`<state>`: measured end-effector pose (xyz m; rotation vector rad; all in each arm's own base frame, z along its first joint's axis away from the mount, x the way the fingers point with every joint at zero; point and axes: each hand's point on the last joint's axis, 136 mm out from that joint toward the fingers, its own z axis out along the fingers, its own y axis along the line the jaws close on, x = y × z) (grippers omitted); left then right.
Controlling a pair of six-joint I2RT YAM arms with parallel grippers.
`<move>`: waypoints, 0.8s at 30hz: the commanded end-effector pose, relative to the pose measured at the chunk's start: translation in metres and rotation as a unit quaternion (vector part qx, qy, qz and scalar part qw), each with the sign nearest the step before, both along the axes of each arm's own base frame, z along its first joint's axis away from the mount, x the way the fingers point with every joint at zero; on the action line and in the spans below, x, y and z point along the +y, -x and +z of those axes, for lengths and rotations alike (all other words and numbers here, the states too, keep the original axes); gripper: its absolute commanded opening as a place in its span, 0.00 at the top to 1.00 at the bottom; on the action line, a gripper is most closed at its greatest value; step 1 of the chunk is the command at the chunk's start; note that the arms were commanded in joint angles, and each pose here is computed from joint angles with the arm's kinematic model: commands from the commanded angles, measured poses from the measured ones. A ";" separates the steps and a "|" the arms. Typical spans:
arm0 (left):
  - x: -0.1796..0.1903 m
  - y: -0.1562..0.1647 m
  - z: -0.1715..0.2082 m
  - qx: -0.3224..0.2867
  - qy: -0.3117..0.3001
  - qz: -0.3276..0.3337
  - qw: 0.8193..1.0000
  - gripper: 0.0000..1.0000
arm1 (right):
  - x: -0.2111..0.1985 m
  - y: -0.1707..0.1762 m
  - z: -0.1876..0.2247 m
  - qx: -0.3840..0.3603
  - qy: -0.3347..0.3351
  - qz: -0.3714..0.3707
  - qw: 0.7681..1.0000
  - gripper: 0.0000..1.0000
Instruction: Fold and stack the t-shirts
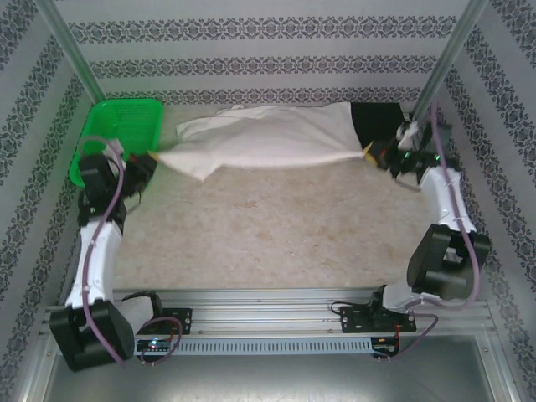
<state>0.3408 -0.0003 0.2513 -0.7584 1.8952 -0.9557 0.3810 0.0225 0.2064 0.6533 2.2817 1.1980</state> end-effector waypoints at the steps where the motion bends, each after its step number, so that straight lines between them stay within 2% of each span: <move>1: -0.002 0.049 -0.009 0.007 -0.057 0.019 0.998 1.00 | 0.005 0.047 -0.016 0.000 0.045 0.004 0.999 1.00; 5: -0.002 0.110 -0.048 0.085 -0.074 0.055 0.992 1.00 | 0.010 0.099 -0.046 0.071 0.053 -0.017 0.996 1.00; 11: 0.003 0.170 -0.101 0.211 -0.065 0.111 0.969 1.00 | 0.006 0.160 -0.088 0.184 0.080 -0.066 0.977 1.00; 13: 0.004 0.172 -0.100 0.217 -0.064 0.119 0.967 1.00 | 0.004 0.177 -0.100 0.228 0.089 -0.077 0.967 1.00; 17: 0.011 0.190 -0.122 0.303 -0.055 0.149 0.940 1.00 | -0.006 0.200 -0.115 0.284 0.113 -0.107 0.946 1.00; 21: 0.023 0.192 -0.127 0.331 -0.067 0.178 0.924 1.00 | -0.009 0.189 -0.114 0.271 0.110 -0.113 0.950 1.00; 24: 0.031 0.176 -0.125 0.328 -0.078 0.181 0.924 1.00 | -0.012 0.174 -0.113 0.263 0.109 -0.107 0.953 1.00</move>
